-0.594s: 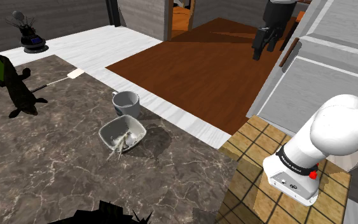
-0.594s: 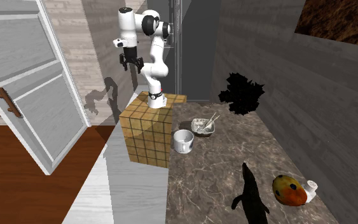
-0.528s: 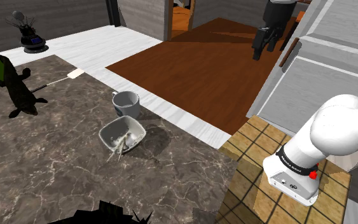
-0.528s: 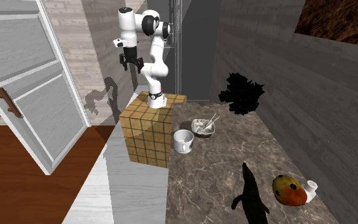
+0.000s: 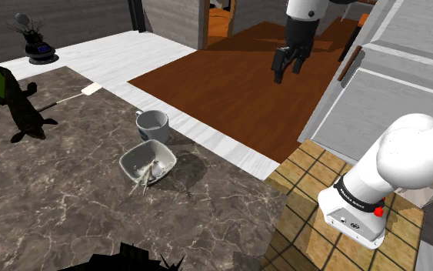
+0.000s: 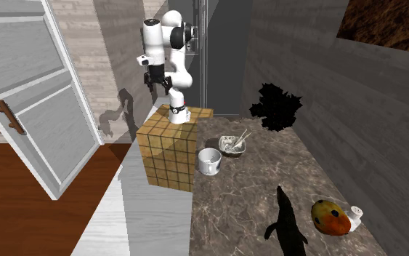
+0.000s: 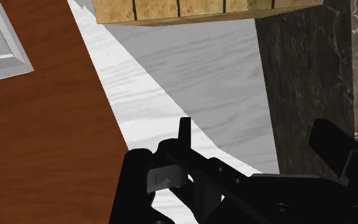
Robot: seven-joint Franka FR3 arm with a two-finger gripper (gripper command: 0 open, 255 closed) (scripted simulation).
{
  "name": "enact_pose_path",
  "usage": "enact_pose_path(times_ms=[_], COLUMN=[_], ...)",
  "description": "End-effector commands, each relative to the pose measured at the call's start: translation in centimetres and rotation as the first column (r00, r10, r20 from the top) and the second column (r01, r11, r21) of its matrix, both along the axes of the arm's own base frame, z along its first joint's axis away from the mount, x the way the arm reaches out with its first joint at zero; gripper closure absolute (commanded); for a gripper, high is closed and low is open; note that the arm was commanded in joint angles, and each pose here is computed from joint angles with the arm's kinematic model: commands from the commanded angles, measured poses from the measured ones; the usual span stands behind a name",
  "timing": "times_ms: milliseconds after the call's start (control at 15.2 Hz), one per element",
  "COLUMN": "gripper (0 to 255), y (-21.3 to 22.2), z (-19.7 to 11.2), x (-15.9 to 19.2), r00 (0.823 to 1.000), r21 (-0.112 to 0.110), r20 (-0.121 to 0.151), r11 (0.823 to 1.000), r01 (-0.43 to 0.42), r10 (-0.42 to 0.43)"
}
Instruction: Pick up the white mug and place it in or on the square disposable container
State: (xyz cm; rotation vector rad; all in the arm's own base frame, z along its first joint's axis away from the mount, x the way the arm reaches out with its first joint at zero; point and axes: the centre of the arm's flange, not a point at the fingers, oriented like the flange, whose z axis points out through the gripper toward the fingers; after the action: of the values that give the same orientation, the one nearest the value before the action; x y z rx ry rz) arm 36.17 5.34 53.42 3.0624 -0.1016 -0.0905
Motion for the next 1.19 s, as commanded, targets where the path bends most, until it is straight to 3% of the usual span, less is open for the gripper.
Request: enact_pose_path(times_ms=[0, 1122], gripper=[0, 0], y=[1.4, 15.9], z=[-1.5, -10.5], x=[1.4, 13.8], r00=[1.000, 0.997], r21=[0.009, 0.075], r20=[0.009, 0.076], r11=[1.000, 0.997], r01=[0.002, 0.005], r10=[-0.002, -0.011])
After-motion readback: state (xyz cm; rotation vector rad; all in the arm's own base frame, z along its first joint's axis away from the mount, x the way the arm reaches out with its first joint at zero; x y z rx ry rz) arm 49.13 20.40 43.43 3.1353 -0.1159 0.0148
